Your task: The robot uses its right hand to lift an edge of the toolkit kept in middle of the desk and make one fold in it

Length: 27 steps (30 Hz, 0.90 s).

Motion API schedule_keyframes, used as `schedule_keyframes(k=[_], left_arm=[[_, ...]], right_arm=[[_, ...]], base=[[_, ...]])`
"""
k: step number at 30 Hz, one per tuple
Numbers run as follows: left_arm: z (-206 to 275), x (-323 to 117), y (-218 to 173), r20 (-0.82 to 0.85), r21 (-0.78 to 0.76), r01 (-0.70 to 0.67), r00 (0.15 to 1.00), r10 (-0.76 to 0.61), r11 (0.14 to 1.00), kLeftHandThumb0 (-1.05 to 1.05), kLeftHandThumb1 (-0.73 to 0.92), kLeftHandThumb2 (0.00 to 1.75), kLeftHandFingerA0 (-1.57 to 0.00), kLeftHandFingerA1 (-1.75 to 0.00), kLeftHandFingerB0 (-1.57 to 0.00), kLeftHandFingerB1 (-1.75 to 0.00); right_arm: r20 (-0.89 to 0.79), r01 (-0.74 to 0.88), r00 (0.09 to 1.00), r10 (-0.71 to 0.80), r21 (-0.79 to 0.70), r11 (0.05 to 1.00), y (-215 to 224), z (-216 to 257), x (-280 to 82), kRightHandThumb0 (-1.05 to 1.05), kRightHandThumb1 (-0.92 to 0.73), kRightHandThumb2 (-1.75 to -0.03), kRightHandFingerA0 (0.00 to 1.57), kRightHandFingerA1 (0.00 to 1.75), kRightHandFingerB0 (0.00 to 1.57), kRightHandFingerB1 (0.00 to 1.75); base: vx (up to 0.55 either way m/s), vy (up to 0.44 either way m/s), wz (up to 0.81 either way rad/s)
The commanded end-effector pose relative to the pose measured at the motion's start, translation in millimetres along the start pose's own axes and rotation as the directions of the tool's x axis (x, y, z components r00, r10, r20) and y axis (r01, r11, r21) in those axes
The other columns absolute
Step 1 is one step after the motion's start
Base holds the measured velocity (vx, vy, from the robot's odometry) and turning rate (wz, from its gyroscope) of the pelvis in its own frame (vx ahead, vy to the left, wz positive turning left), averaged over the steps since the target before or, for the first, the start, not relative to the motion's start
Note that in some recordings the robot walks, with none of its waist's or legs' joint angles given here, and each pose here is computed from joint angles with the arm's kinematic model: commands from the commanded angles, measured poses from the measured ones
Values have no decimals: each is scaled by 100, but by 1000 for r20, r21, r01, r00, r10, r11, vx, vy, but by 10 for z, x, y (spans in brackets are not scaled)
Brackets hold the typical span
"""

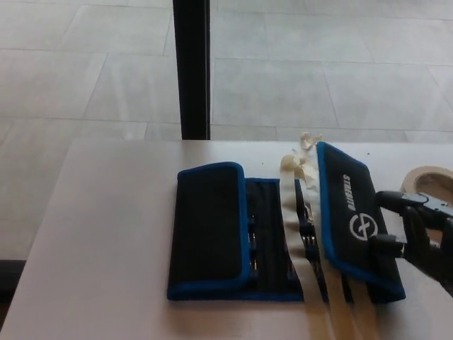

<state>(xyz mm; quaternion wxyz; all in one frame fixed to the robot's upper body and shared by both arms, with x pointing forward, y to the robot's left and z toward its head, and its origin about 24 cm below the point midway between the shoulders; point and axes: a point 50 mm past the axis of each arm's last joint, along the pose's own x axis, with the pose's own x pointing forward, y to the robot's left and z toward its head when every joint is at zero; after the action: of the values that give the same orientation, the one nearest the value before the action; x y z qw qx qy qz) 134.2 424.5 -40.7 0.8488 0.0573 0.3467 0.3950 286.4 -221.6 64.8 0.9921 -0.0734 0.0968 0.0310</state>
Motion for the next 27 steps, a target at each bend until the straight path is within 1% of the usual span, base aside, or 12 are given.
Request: schedule_keyframes(k=[1,9,10,12,13,15,18,20,24,25,26,27], left_arm=[[117,16,87,34,23,-25,999,25,999,-62,53,56,-68,-78,-59,-50],[168,25,69,44,35,-21,999,20,999,-63,54,57,-68,-80,-61,-51],[165,26,72,38,26,-25,999,24,999,-63,40,84,-66,-78,-54,-60],[167,27,75,36,25,-26,999,25,999,-63,40,84,-66,-78,-54,-60],[172,26,73,41,22,-22,999,21,999,-61,53,56,-68,-80,-59,-50],[176,27,74,43,19,-19,999,18,1000,-62,53,56,-69,-80,-59,-50],[180,29,83,39,27,-29,999,28,999,-63,52,56,-72,-80,-61,-50],[180,29,85,37,19,-29,999,28,999,-63,52,56,-72,-80,-61,-50],[161,21,88,46,17,-19,999,18,1000,-65,53,56,-66,-73,-62,-51],[151,20,93,45,23,-20,999,19,1000,-63,53,56,-66,-71,-60,-49],[149,19,94,48,24,-21,999,20,999,-64,40,84,-63,-75,-54,-60],[154,21,94,45,25,-24,999,23,999,-62,40,84,-62,-75,-55,-61]], right_arm=[[-84,-23,996,6,-200,980,-86,-232,-2,-57,-71,-62,71,51,58,45],[-127,-49,992,12,-295,954,71,-419,96,-56,-71,-61,75,58,64,49],[-155,-78,988,25,-344,936,153,-447,115,-58,-72,-62,83,86,64,47],[-167,-88,986,28,-365,927,187,-470,116,-58,-72,-62,83,86,64,47],[-171,-119,984,46,-444,888,240,-492,125,-59,-72,-62,88,110,64,49],[-183,-150,981,65,-499,853,300,-497,138,-60,-72,-62,89,118,64,49],[-180,-166,980,84,-503,849,331,-491,147,-56,-72,-61,69,105,67,51],[-173,-166,981,89,-505,847,331,-489,150,-56,-72,-61,69,105,67,51],[-174,-150,982,76,-464,873,267,-343,112,-54,-70,-61,79,126,64,48],[-172,-144,982,79,-408,902,243,-274,101,-55,-68,-62,76,102,60,49],[-166,-138,983,83,-351,926,217,-205,96,-52,-70,-61,69,68,62,48],[-156,-138,984,90,-329,934,193,-139,85,-53,-71,-61,67,55,60,46]], base=[[0,0,0],[0,0,0],[0,0,0],[0,0,0],[0,0,0],[0,0,0],[0,0,0],[0,0,0],[0,0,0],[0,0,0],[0,0,0],[0,0,0]])
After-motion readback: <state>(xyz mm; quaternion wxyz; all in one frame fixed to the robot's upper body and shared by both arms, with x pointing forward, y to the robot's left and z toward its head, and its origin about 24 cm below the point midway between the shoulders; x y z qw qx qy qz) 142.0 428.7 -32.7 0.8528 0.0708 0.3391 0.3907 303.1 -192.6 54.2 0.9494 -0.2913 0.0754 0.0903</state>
